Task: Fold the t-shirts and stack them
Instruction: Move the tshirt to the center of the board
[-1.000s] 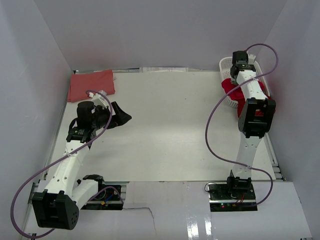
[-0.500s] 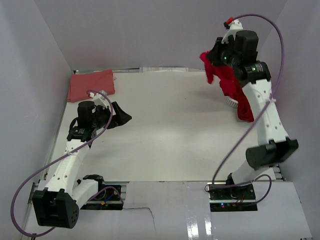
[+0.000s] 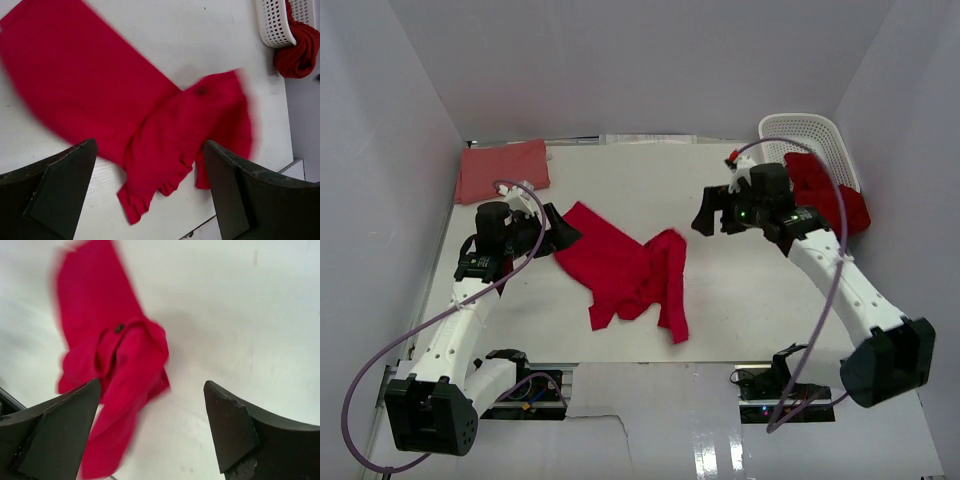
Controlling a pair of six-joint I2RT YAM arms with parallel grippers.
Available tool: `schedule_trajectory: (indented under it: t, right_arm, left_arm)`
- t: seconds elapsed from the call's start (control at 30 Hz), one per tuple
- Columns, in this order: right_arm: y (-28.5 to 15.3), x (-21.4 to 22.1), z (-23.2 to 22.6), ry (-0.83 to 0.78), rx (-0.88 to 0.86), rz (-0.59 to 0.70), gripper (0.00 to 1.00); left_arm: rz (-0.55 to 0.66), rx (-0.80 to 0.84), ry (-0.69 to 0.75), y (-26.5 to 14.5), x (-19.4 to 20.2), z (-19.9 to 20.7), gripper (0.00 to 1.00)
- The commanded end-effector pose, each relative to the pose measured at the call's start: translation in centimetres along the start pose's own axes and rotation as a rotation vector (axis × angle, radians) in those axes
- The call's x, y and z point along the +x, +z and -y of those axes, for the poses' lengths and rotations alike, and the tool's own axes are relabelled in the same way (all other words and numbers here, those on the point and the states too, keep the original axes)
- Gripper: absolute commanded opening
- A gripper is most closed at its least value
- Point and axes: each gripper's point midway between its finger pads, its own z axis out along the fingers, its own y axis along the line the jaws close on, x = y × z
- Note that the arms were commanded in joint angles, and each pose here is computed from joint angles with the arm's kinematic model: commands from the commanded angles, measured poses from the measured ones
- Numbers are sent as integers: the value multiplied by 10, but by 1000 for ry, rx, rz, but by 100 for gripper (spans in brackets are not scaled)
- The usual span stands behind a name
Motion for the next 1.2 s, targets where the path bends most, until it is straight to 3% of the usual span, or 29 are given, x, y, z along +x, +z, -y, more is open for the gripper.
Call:
schedule_trajectory:
  t: [0.0,0.23,0.4,0.53,0.67,0.83,0.97,1.17]
  right_arm:
    - [14,63,23,85,81,-164,90]
    - [11,113,-9,-7,66,-297,91]
    - [16,168,-33,-76,59,-450,99]
    - [33,202,-54,-148,40,-522,82]
    - [53,210,-102,-230,-84,-536,86]
    - [72,212,-160,-306,-174,-546,85]
    - [75,215,-198,-308,-234,-530,83]
    - [70,237,-249,-266,-280,-529,74]
  left_arm:
    - [43,-9,32,-7,-14,5,98]
    - [25,7,41,-5,-10,8,98]
    - [-32,-49,42,5,1,-2,98]
    - [-94,-115,24,13,11,-15,94]
    - [-91,-225,-19,13,12,-32,95]
    - [9,-403,-98,-1,-10,-59,97]
    - [103,-428,-180,-20,-30,-70,98]
    - [95,-414,-308,-23,-22,-92,98]
